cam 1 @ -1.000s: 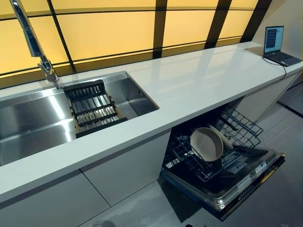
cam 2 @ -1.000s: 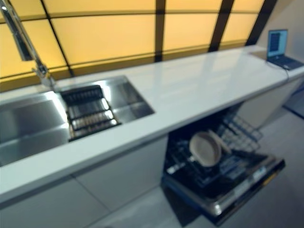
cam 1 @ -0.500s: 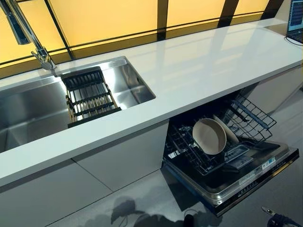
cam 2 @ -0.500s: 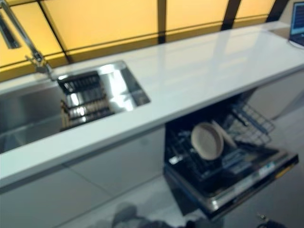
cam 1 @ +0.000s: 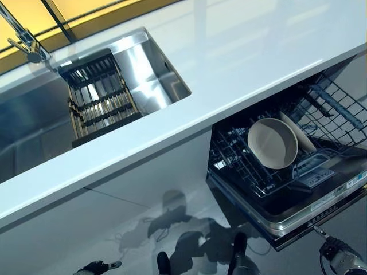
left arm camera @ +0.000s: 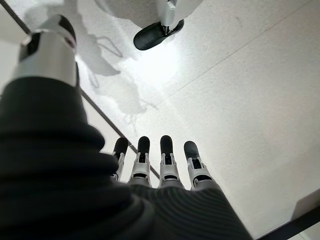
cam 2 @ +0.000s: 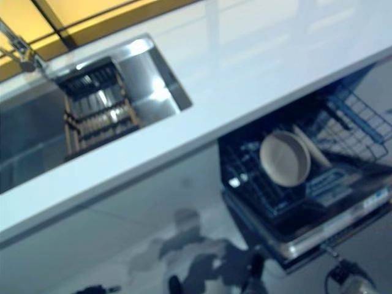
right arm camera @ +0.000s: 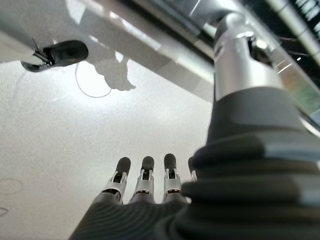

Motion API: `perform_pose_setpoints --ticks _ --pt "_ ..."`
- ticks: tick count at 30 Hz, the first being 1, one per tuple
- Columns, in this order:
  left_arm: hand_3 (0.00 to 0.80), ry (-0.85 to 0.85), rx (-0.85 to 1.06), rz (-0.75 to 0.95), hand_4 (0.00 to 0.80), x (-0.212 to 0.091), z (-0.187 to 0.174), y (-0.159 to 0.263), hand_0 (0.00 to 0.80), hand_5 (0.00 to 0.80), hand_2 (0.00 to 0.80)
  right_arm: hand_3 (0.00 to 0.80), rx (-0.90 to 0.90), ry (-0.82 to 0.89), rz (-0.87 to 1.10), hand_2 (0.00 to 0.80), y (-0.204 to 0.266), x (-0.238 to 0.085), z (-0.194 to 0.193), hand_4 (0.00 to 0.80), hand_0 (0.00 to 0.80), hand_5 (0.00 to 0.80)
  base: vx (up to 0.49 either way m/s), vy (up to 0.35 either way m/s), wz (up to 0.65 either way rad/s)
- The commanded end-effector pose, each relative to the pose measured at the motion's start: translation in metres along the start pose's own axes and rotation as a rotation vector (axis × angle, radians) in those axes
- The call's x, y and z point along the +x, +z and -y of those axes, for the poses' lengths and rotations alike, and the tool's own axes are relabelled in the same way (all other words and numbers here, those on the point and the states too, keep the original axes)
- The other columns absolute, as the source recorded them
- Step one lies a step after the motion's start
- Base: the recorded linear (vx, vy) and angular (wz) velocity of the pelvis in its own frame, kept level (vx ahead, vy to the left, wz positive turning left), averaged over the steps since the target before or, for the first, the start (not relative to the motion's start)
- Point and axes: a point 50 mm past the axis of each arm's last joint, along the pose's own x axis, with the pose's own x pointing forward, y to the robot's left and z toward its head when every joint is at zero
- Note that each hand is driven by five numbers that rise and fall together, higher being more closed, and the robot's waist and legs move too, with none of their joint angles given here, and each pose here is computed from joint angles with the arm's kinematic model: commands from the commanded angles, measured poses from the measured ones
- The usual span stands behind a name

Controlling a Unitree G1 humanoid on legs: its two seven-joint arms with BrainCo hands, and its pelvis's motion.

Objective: Take plates into dishwasher

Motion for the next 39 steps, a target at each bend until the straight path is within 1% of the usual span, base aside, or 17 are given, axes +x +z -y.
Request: perform_pose_setpoints --ticks 1,6,10,12,14,15,17,18,19,20,21,22,23,25,26,33,39 --pt "0.0 0.036 -0.067 -0.003 0.0 0.0 -0.014 -0.001 0.0 0.0 0.0 0.0 0.013 -0.026 0.094 0.0 0.029 -0.002 0.0 0.0 0.0 0.0 -0.089 -0.015 -0.13" --pt "0.0 0.033 -0.084 0.032 0.0 0.0 -0.014 0.011 0.0 0.0 0.0 0.0 0.061 -0.018 0.151 0.0 0.051 -0.004 -0.003 0.0 0.0 0.0 -0.088 -0.025 -0.02" --pt "0.0 0.026 -0.092 0.063 0.0 -0.001 -0.014 0.02 0.0 0.0 0.0 0.0 0.279 0.142 0.217 0.0 0.072 -0.009 -0.021 0.0 0.0 0.0 -0.043 -0.034 0.07" --pt "0.0 0.013 -0.095 0.075 0.0 -0.001 -0.01 0.022 0.0 0.0 0.0 0.0 0.482 0.376 0.306 0.0 0.092 -0.021 -0.051 0.0 0.0 0.0 -0.072 -0.034 0.14" --pt "0.0 0.002 -0.091 0.08 0.0 0.0 -0.006 0.022 0.0 0.0 0.0 0.0 0.593 0.532 0.356 0.0 0.103 -0.03 -0.07 0.0 0.0 0.0 -0.027 0.002 0.12" --pt "0.0 0.001 -0.092 0.081 0.0 0.0 -0.006 0.022 0.0 0.0 0.0 0.0 0.602 0.547 0.364 0.0 0.104 -0.031 -0.072 0.0 0.0 0.0 -0.017 0.033 0.08" --pt "0.0 -0.021 -0.081 0.084 0.0 0.0 0.004 0.022 0.0 0.0 0.0 0.0 0.686 0.765 0.44 0.0 0.122 -0.046 -0.095 0.0 0.0 0.0 -0.004 0.05 0.05" --pt "0.0 -0.022 -0.081 0.085 0.0 0.0 0.004 0.023 0.0 0.0 0.0 0.0 0.691 0.782 0.442 0.0 0.123 -0.047 -0.097 0.0 0.0 0.0 0.013 0.058 0.03" --pt "0.0 -0.034 -0.075 0.084 0.0 0.0 0.009 0.022 0.0 0.0 0.0 0.0 0.716 0.898 0.476 0.0 0.134 -0.056 -0.109 0.0 0.0 0.0 0.034 0.087 0.0" --pt "0.0 -0.048 -0.072 0.086 0.0 0.001 0.014 0.022 0.0 0.0 0.0 0.0 0.714 1.025 0.5 0.0 0.142 -0.066 -0.12 0.0 0.0 0.0 0.057 0.128 0.02" --pt "0.0 -0.061 -0.065 0.085 0.0 0.001 0.018 0.021 0.0 0.0 0.0 0.0 0.705 1.1 0.519 0.0 0.148 -0.073 -0.127 0.0 0.0 0.0 0.055 0.103 0.04" --pt "0.0 -0.064 -0.064 0.085 0.0 0.001 0.019 0.02 0.0 0.0 0.0 0.0 0.705 1.114 0.53 0.0 0.15 -0.075 -0.128 0.0 0.0 0.0 0.084 0.135 0.09" --pt "0.0 -0.081 -0.052 0.074 0.0 0.001 0.025 0.016 0.0 0.0 0.0 0.0 0.678 1.222 0.557 0.0 0.162 -0.088 -0.14 0.0 0.0 0.0 0.095 0.136 0.09" --pt "0.0 -0.091 -0.045 0.063 0.0 0.001 0.028 0.012 0.0 0.0 0.0 0.0 0.635 1.279 0.577 0.0 0.169 -0.095 -0.146 0.0 0.0 0.0 0.1 0.135 0.1" --pt "0.0 -0.099 -0.035 0.048 0.0 0.001 0.03 0.005 0.0 0.0 0.0 0.0 0.594 1.334 0.598 0.0 0.178 -0.107 -0.155 0.0 0.0 0.0 0.094 0.111 0.08" --pt "0.0 -0.121 0.007 0.0 0.0 0.0 0.031 -0.013 0.0 0.0 0.0 0.0 0.505 1.46 0.66 0.0 0.195 -0.143 -0.184 0.0 0.0 0.0 0.087 0.035 -0.04" --pt "0.0 -0.129 0.034 -0.025 0.0 -0.001 0.035 -0.025 0.0 0.0 0.0 0.0 0.503 1.483 0.696 0.0 0.207 -0.157 -0.187 0.0 0.0 0.0 0.087 0.011 0.02"
